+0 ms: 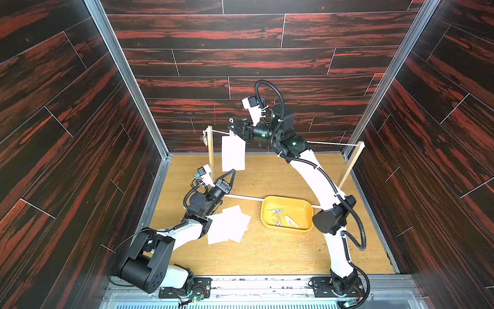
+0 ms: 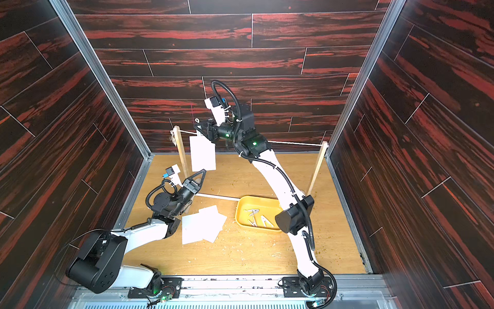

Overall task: Remove the postcards from the strings
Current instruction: Remove the clamp from the clothesline, then place the postcard on the postcard.

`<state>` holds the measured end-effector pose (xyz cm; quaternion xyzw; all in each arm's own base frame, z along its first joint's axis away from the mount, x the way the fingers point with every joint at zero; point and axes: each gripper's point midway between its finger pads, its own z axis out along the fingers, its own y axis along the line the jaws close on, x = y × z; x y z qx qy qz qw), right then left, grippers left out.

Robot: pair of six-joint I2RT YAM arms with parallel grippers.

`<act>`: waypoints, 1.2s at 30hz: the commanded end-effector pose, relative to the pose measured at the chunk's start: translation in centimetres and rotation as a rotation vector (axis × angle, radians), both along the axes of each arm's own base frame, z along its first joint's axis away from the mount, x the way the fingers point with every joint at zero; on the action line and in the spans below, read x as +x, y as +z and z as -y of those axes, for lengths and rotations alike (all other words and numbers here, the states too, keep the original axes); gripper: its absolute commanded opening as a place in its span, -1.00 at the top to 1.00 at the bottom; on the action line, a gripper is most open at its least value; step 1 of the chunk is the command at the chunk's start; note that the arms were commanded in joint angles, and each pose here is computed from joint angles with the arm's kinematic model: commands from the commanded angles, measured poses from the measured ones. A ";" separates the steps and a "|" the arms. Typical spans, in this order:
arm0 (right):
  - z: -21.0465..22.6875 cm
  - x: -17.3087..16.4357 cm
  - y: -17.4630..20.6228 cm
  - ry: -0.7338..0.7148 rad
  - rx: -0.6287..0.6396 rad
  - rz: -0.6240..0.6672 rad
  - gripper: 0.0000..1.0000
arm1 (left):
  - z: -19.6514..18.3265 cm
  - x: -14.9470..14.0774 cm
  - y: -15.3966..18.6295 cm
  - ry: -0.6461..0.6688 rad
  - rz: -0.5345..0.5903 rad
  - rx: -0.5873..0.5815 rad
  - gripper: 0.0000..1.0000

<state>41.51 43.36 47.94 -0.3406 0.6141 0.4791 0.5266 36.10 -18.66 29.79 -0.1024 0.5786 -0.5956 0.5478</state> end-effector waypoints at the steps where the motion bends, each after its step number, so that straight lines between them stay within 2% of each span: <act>1: 3.0 -3.0 6.8 -0.039 0.084 0.140 0.53 | 0.0 -1.2 0.3 -0.021 0.015 0.011 1.00; 15: 5.4 -4.0 8.9 -0.121 0.111 0.202 0.53 | -0.2 -3.0 -3.4 -0.044 -0.096 0.068 1.00; 24: 8.7 -7.4 8.9 -0.161 0.133 0.225 0.52 | 0.5 -4.8 -6.2 -0.124 -0.241 0.122 1.00; 27: 10.1 -8.8 8.2 -0.178 0.130 0.224 0.52 | 0.4 -5.6 -8.1 -0.139 -0.309 0.146 1.00; 31: 11.9 -10.6 6.2 -0.200 0.114 0.203 0.52 | 0.6 -6.8 -11.8 -0.180 -0.453 0.228 1.00; 36: 13.7 -12.3 2.1 -0.227 0.068 0.139 0.52 | 1.3 -8.7 -15.0 -0.268 -0.598 0.257 1.00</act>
